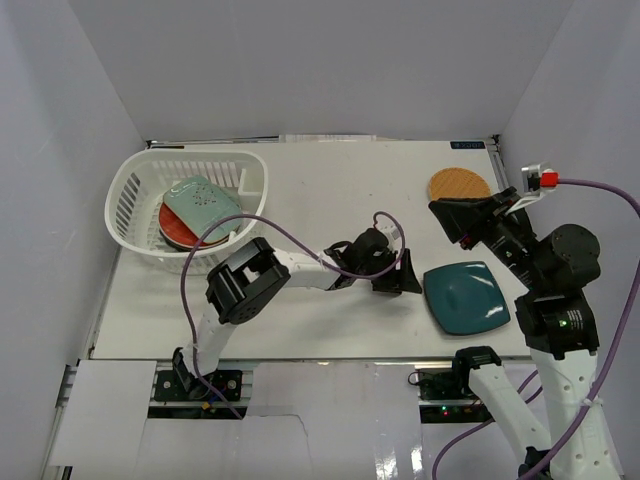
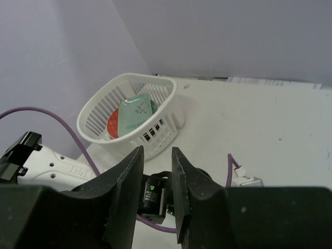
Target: Place the plates into the plastic bin on the countertop
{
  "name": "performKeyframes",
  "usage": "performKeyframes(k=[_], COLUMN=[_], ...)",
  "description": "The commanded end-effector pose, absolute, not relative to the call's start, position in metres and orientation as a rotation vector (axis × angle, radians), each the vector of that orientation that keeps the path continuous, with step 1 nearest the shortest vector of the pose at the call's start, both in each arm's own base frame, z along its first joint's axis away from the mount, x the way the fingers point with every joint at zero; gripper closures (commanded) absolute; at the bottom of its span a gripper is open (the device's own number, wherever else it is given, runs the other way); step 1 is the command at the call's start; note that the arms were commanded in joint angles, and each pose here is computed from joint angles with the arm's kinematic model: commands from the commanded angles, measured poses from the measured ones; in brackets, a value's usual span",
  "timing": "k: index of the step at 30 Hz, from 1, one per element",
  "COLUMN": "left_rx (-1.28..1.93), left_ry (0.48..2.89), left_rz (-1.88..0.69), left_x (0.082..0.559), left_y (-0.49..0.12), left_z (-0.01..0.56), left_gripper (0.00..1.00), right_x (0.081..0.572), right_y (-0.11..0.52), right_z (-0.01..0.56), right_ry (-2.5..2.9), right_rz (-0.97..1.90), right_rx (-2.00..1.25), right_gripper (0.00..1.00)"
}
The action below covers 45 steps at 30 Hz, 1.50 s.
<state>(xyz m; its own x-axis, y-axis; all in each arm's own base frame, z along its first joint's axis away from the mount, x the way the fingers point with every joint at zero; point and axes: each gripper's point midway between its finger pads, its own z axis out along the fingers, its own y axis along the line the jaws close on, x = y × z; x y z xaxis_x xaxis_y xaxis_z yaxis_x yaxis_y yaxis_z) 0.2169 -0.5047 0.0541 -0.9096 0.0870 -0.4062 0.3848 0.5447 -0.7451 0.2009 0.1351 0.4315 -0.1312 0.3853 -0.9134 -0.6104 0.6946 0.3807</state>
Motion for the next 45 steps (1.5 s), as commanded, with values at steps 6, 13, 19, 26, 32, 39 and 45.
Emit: performKeyframes(k=[6, 13, 19, 26, 32, 39, 45], left_rx=[0.334, 0.32, 0.327, 0.321, 0.291, 0.291, 0.254], left_ry=[2.383, 2.422, 2.422, 2.431, 2.351, 2.038, 1.729], left_rz=[-1.425, -1.393, -1.422, -1.442, -1.518, -1.766, -1.904], left_x=[0.241, 0.251, 0.25, 0.249, 0.252, 0.258, 0.279], left_y=[-0.546, -0.56, -0.565, -0.566, -0.554, -0.504, -0.428], left_z=[0.049, 0.019, 0.008, -0.004, 0.031, 0.174, 0.305], left_gripper=[0.29, 0.38, 0.53, 0.92, 1.0, 1.0, 1.0], right_x=[0.199, 0.201, 0.203, 0.204, 0.203, 0.19, 0.184], right_y=[0.143, 0.143, 0.143, 0.144, 0.144, 0.152, 0.147], right_z=[0.414, 0.404, 0.399, 0.389, 0.384, 0.39, 0.397], right_ry=[1.504, 1.519, 1.534, 1.556, 1.568, 1.553, 1.541], right_rz=[0.905, 0.905, 0.904, 0.914, 0.915, 1.005, 0.974], right_rx=[-0.247, -0.24, -0.236, -0.226, -0.219, -0.24, -0.223], right_gripper=[0.65, 0.64, 0.63, 0.62, 0.62, 0.42, 0.13])
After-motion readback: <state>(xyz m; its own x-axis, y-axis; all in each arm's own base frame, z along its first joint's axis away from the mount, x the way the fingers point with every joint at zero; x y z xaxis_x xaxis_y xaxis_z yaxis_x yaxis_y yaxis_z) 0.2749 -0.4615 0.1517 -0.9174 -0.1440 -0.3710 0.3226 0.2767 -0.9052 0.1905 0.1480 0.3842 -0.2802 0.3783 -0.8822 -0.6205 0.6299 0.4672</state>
